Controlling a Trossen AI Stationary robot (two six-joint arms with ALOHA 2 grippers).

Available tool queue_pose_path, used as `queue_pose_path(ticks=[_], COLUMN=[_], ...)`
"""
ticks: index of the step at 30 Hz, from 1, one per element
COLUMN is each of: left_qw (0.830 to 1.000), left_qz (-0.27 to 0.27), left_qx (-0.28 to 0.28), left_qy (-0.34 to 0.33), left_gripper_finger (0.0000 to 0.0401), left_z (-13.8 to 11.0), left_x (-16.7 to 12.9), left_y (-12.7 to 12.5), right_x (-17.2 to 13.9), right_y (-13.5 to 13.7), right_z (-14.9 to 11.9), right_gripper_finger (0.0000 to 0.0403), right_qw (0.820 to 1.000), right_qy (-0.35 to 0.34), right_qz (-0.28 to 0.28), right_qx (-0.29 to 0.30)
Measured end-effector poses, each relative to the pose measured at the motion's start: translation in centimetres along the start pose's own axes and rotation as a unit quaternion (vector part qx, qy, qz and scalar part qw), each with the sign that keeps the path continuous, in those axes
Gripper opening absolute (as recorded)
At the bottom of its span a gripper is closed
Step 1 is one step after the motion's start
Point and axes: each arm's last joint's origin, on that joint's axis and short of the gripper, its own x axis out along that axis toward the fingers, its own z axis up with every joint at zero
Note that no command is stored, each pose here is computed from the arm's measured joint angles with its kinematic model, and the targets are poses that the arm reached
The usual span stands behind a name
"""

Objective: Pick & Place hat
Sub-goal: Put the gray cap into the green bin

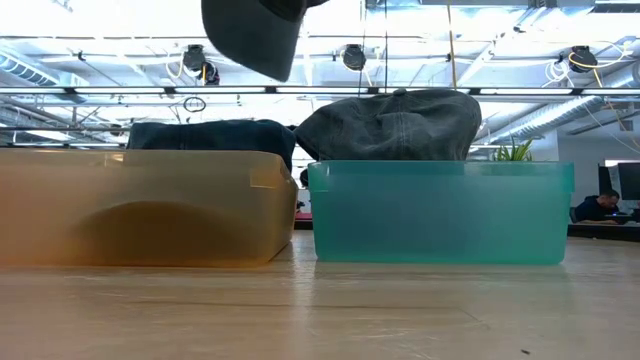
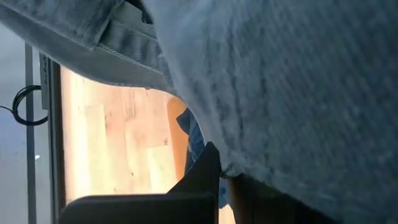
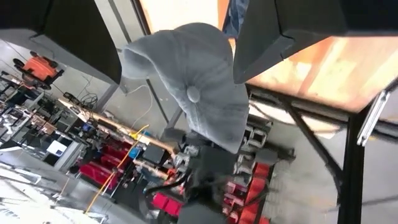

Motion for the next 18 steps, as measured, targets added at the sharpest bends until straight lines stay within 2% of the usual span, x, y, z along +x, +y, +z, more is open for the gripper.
queue_pose_path(ticks=[4, 10, 13, 18], left_qw=[1.0, 0.999, 0.999, 0.997], left_qz=[-0.001, -0.01, -0.012, -0.028], left_qx=[0.014, 0.034, 0.042, 0.052], left_qy=[0.004, 0.011, 0.023, 0.04], left_gripper_finger=[0.0008, 0.0008, 0.0008, 0.0008], left_z=[1.5, 3.8, 4.6, 5.8], left_x=[-0.3, -0.3, 0.2, 1.3], left_y=[0.1, 0.2, 0.1, 0.2], right_x=[0.3, 0.6, 0.8, 0.8], right_y=[0.0, -0.6, -0.9, -1.4], right_z=[0.6, 1.2, 1.3, 1.5], right_gripper_finger=[0.0295, 0.0295, 0.0295, 0.0295], right_qw=[1.0, 0.999, 0.999, 0.997], right_qy=[0.001, 0.006, 0.009, -0.004], right_qz=[0.025, 0.034, 0.037, 0.073], right_qx=[-0.005, -0.006, -0.007, -0.003])
